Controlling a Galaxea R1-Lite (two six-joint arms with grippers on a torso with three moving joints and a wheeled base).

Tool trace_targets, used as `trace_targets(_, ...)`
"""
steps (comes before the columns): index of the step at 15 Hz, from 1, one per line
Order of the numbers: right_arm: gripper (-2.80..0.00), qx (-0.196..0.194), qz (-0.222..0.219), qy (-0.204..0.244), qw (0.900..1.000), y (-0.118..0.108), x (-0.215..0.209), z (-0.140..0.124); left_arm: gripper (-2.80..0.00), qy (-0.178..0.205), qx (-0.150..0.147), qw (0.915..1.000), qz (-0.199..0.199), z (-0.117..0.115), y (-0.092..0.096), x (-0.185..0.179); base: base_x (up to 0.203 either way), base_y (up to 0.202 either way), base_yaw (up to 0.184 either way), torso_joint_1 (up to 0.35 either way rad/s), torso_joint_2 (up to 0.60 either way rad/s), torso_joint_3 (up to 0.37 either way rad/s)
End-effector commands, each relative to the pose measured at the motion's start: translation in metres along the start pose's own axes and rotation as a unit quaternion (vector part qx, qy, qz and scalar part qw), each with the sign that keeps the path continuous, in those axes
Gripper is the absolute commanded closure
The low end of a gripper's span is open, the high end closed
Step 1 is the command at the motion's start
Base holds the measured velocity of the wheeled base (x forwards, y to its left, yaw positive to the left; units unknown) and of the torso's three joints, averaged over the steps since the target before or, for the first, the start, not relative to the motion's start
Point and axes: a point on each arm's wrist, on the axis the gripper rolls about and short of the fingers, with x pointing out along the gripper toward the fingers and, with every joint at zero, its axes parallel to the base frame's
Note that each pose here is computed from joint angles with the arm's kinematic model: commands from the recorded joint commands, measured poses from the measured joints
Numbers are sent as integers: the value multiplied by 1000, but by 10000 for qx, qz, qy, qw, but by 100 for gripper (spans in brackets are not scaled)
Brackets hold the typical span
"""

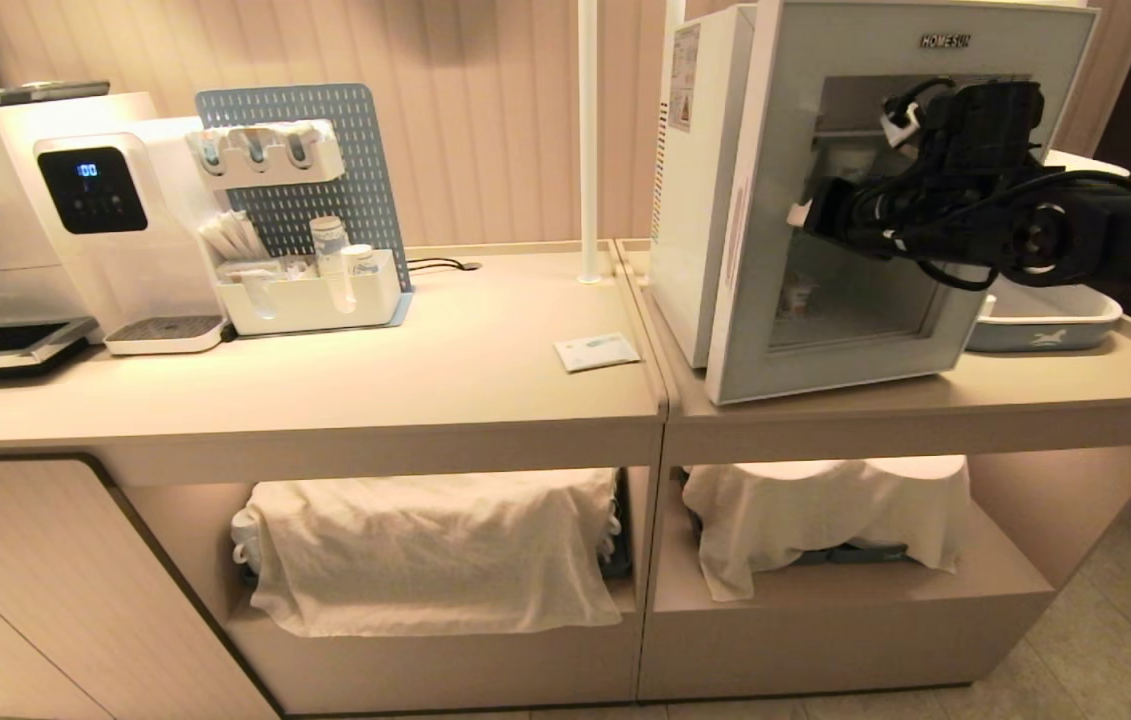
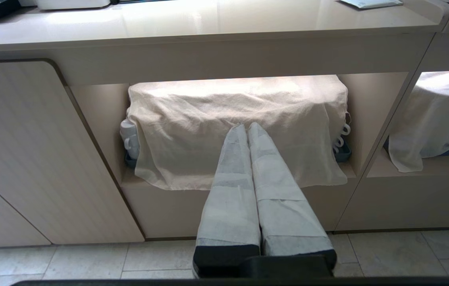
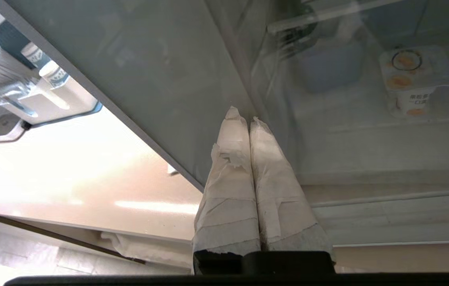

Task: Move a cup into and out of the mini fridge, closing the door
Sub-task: Close the freezer door

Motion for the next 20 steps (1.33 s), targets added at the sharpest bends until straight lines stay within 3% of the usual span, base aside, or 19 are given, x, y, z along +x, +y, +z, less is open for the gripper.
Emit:
trace_targets(1,0,-16,-1,51,10000,-1,4,-4,0,0,0,10000,0,0,0,0,0,0,0,0,0,0)
trace_targets(4,0,-126,-54,63,9999,-5,13,-9,0,0,0,10000,0,0,0,0,0,0,0,0,0,0)
trace_targets(8,0,-639,-19,-181,9978,-9,25,-13,0,0,0,10000,0,0,0,0,0,0,0,0,0,0)
trace_targets(20,0,-704,-30,-144,9974,-18,42,-29,0,5,0,10000,0,0,0,0,0,0,0,0,0,0)
